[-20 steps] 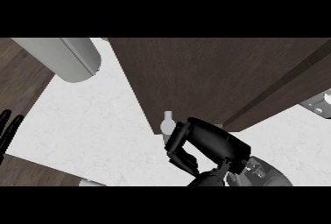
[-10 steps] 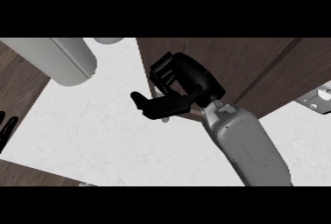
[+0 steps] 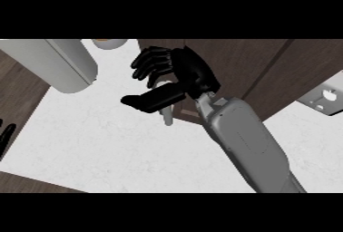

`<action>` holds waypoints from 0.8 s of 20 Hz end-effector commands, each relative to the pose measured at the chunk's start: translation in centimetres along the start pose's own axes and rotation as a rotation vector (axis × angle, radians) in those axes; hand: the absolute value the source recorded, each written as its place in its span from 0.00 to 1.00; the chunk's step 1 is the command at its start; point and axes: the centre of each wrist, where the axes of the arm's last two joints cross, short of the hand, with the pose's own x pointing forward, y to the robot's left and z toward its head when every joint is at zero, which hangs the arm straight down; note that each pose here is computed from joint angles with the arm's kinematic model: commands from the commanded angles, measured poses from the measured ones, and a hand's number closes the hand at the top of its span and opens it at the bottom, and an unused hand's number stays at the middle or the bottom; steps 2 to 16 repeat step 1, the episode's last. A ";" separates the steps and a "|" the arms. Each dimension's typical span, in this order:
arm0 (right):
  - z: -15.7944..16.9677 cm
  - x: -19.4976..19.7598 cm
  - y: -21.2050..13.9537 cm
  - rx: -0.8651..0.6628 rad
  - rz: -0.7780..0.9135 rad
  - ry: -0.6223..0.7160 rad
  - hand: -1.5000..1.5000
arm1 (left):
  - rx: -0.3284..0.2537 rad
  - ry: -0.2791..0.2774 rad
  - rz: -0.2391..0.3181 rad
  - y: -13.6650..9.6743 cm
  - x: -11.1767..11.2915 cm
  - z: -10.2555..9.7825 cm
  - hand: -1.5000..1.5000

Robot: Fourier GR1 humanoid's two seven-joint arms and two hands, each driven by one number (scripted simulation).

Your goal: Pick up the bottled water, place it into the cabinet and close the cabinet

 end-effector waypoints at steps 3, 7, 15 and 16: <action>-2.9 1.6 -1.8 -0.153 -0.051 -0.046 0.00 | 0.014 -0.004 0.000 0.0 0.0 0.5 0.00; -2.9 1.6 -1.8 -0.153 -0.051 -0.046 0.00 | 0.014 -0.004 0.000 0.0 0.0 0.5 0.00; -2.9 1.6 -1.8 -0.153 -0.051 -0.046 0.00 | 0.014 -0.004 0.000 0.0 0.0 0.5 0.00; -2.9 1.6 -1.8 -0.153 -0.051 -0.046 0.00 | 0.014 -0.004 0.000 0.0 0.0 0.5 0.00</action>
